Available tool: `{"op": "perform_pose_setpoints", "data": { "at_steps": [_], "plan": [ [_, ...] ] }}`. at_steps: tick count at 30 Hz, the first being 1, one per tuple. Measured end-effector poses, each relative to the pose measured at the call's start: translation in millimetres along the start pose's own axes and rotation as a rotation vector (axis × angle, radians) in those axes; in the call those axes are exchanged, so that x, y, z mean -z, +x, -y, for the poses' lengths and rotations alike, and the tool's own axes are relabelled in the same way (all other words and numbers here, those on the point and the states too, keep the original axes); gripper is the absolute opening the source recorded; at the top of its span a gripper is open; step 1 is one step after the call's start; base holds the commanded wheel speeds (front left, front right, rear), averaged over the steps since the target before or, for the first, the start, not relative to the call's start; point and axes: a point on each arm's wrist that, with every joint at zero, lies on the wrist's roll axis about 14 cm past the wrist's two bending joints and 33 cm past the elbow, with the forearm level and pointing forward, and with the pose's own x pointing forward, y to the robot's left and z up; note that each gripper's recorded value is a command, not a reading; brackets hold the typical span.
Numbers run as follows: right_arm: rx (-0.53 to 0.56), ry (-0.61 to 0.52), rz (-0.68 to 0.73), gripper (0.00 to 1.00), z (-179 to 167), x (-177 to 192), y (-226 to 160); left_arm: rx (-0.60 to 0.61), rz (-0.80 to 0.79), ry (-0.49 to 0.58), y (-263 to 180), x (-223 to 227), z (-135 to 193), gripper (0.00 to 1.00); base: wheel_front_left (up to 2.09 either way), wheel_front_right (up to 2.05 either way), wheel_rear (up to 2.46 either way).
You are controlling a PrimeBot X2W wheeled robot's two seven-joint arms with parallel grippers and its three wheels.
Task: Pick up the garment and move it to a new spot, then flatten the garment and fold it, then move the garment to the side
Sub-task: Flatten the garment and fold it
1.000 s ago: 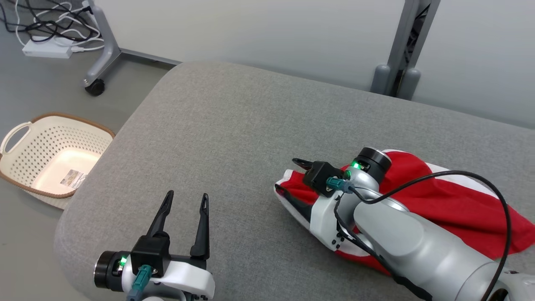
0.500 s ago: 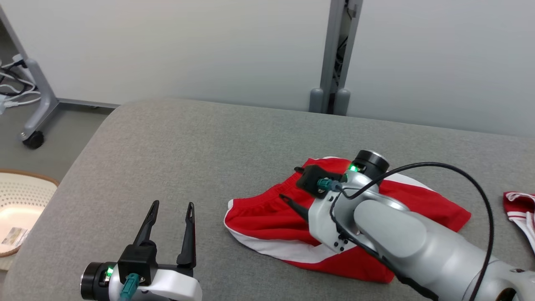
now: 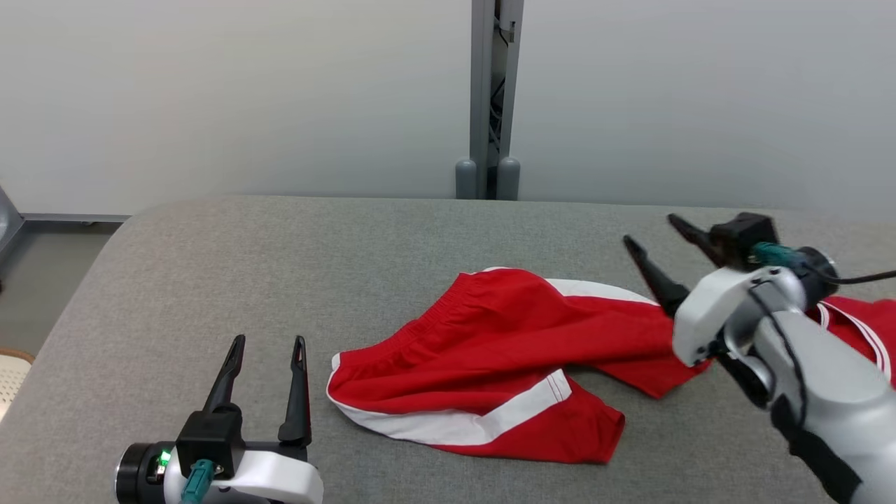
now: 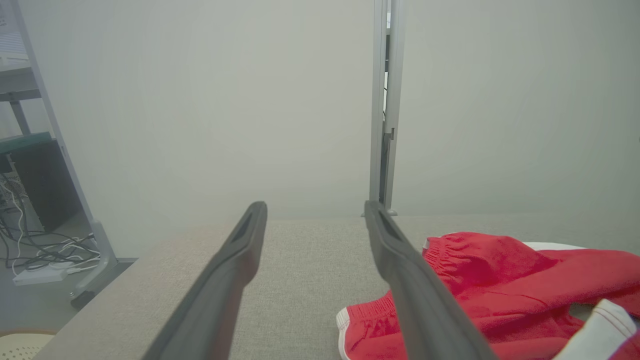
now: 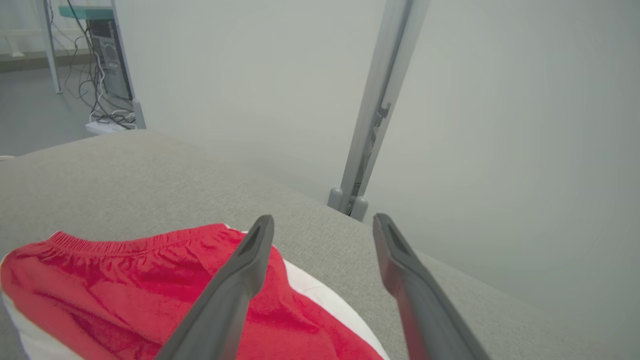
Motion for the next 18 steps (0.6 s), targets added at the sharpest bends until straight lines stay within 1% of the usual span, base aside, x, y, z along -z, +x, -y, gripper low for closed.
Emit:
{"op": "perform_pose_setpoints", "data": {
  "at_steps": [1,3,5,7,11,14,18],
  "plan": [
    [0.037,0.02,0.019,1.0,13,-1,-6,0.003,-0.002,0.001,1,1,1,1.0,0.0,0.0,0.0],
    [0.121,0.084,0.032,1.0,35,12,-26,0.009,-0.006,0.001,4,2,3,1.0,0.0,0.0,0.0],
    [0.185,0.12,0.029,1.0,48,30,-46,0.017,-0.01,0.0,6,4,6,1.0,0.0,0.0,0.0],
    [0.239,0.164,0.048,1.0,53,39,-63,0.022,-0.011,-0.001,8,4,8,1.0,0.0,0.0,0.0],
    [0.312,0.231,0.099,1.0,49,47,-87,0.026,-0.019,-0.002,11,7,9,1.0,0.0,0.0,0.0],
    [0.331,0.236,0.124,1.0,44,46,-96,0.025,-0.031,-0.002,12,11,9,1.0,0.0,0.0,0.0],
    [0.354,0.291,0.134,1.0,28,55,-109,0.013,-0.064,-0.003,12,22,3,1.0,0.0,0.0,0.0]
  ]
}}
